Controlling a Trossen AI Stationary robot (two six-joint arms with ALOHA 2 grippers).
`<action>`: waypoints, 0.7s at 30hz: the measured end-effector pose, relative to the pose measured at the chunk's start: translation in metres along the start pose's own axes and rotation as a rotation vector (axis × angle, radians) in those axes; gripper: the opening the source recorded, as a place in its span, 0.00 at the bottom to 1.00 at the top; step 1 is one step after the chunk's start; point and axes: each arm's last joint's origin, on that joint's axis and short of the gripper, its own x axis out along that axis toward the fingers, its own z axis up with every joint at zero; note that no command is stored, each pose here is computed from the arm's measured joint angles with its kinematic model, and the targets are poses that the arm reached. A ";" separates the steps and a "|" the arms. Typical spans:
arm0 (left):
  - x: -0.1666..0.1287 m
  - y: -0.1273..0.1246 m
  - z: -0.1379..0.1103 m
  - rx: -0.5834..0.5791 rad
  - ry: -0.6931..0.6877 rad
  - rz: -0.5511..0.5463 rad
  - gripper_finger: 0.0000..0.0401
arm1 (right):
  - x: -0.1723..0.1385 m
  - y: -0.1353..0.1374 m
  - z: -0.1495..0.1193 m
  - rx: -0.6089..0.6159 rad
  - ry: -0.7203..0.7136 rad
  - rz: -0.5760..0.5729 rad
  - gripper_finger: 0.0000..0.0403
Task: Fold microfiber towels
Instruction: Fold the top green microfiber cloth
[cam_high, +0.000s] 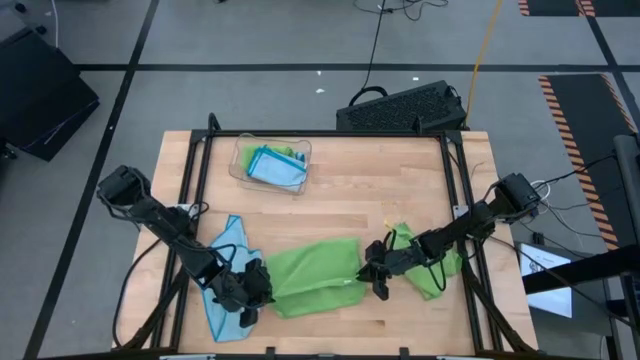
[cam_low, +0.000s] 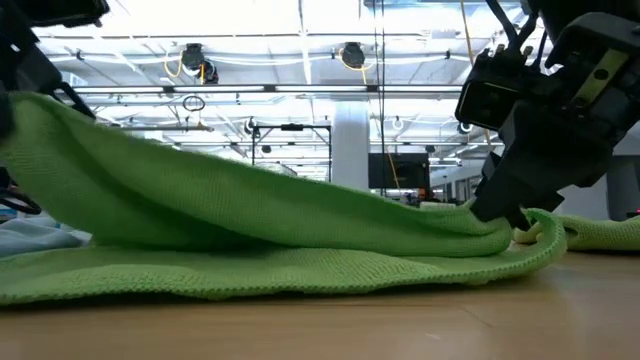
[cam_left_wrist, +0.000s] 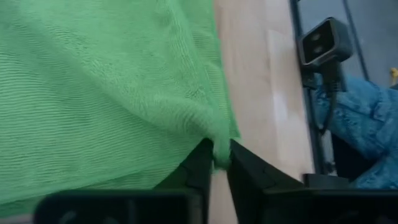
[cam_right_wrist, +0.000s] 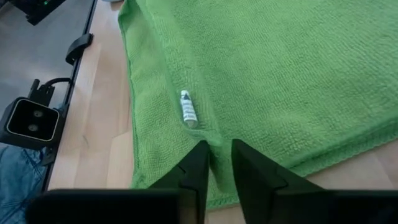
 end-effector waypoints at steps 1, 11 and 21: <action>0.000 -0.001 0.000 -0.003 -0.004 -0.009 0.15 | 0.000 0.000 0.000 0.000 0.001 0.001 0.19; -0.003 -0.013 -0.003 -0.004 -0.038 -0.078 0.49 | -0.003 0.003 0.000 0.017 0.071 0.078 0.31; -0.004 -0.010 -0.003 0.069 -0.106 0.010 0.58 | -0.024 0.011 0.007 0.013 0.101 0.086 0.40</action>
